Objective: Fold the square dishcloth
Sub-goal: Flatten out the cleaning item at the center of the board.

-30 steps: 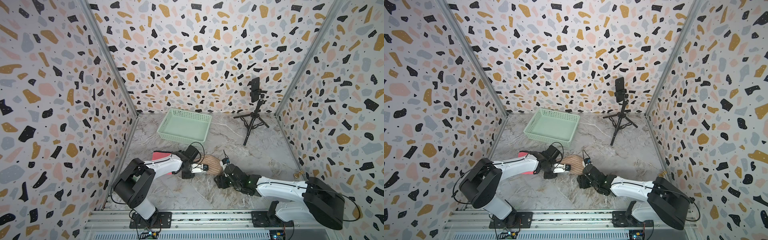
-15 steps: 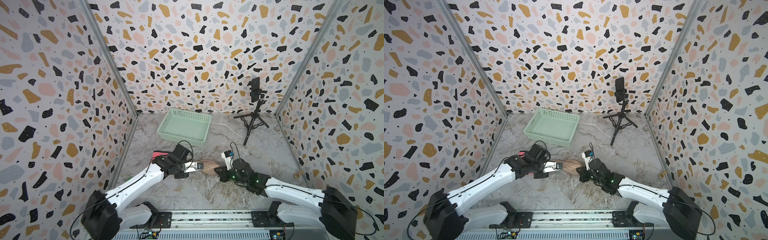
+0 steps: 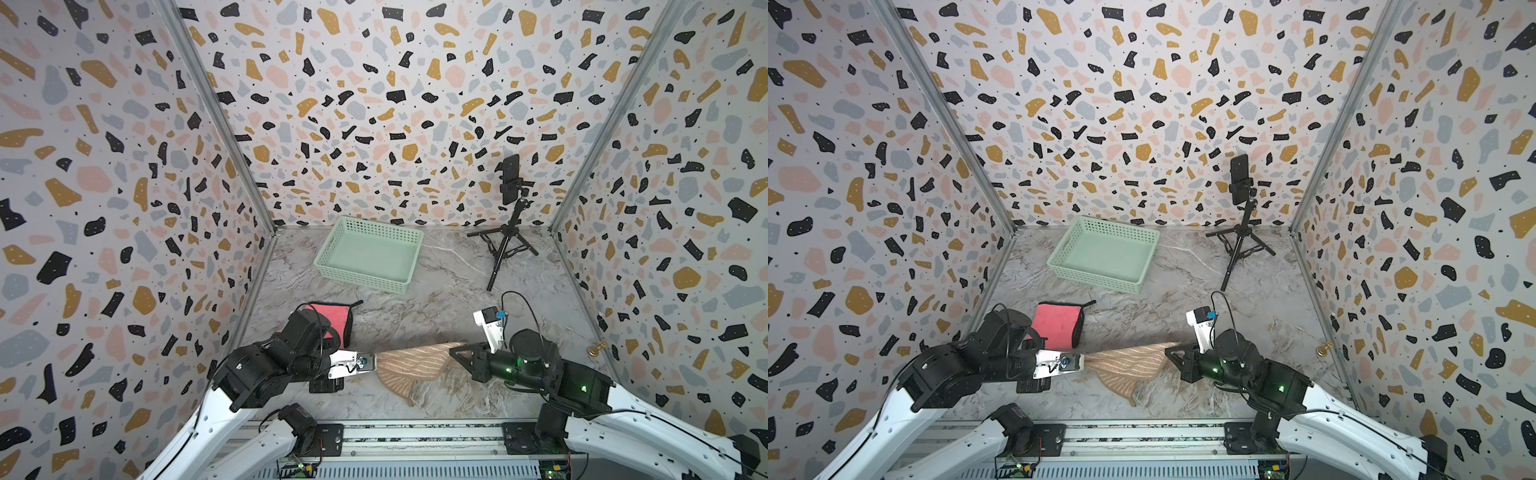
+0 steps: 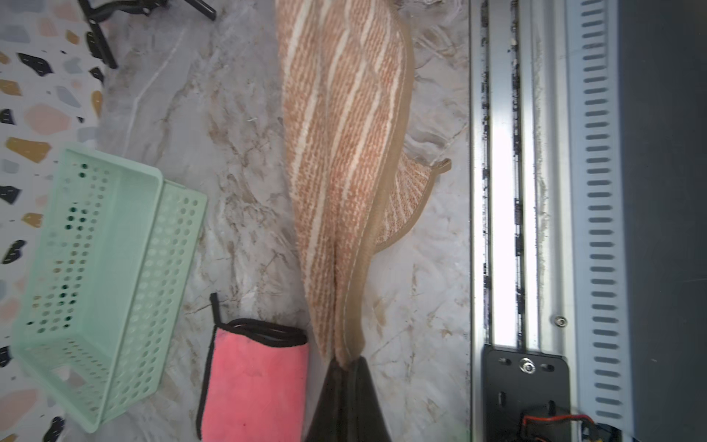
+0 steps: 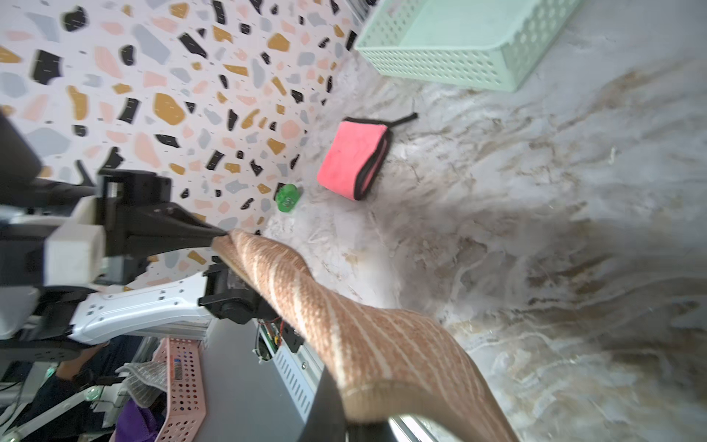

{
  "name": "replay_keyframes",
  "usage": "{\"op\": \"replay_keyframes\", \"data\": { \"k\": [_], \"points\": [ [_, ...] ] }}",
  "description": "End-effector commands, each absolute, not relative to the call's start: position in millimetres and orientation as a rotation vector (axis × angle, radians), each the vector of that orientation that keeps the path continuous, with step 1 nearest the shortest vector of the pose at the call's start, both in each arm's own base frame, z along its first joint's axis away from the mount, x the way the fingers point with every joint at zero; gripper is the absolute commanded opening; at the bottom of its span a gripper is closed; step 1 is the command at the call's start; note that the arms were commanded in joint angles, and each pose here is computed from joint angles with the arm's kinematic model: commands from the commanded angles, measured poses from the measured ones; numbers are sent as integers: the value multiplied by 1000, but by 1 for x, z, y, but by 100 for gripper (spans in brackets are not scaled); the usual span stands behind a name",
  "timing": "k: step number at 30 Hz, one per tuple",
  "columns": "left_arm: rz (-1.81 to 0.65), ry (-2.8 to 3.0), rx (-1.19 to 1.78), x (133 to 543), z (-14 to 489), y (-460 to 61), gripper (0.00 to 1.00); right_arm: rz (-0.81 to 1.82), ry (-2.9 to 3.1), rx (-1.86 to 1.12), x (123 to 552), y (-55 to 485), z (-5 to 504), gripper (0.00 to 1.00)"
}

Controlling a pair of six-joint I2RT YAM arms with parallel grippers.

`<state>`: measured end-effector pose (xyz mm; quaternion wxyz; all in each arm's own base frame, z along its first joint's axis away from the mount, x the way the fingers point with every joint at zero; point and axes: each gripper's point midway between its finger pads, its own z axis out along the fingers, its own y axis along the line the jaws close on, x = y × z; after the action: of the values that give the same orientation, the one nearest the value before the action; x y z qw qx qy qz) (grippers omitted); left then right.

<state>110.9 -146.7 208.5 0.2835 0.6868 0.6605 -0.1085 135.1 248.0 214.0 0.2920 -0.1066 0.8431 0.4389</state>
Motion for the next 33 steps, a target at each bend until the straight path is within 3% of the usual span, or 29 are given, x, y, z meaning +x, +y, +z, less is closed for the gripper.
{"op": "replay_keyframes", "data": {
  "k": [1, 2, 4, 7, 11, 16, 22, 27, 33],
  "points": [
    [-443, 1937, 1857, 123, 169, -170, 0, 971, 2424, -148, 157, 241, 165, 18],
    [-432, 1989, 1829, 140, 157, -179, 0, 933, 2466, -94, 170, 238, 152, 32],
    [-360, 2124, 1798, 176, 129, -192, 0, 921, 2542, 5, 192, 237, 127, 38],
    [-231, 2294, 1712, 227, 100, -198, 0, 796, 2578, 99, 230, 218, 107, 55],
    [-220, 2432, 1643, 258, 73, -194, 0, 630, 2540, 8, 246, 202, 116, 61],
    [-245, 2485, 1502, 282, 67, -180, 0, 695, 2511, -166, 222, 217, 115, 63],
    [-68, 2530, 1516, 288, 45, -152, 0, 769, 2628, -306, 197, 248, 88, 59],
    [-176, 2576, 1538, 267, 40, -145, 0, 822, 2650, -383, 188, 274, 71, 56],
    [-419, 2722, 1558, 226, 33, -148, 0, 919, 2603, -451, 180, 306, 68, 17]
  ]
}}
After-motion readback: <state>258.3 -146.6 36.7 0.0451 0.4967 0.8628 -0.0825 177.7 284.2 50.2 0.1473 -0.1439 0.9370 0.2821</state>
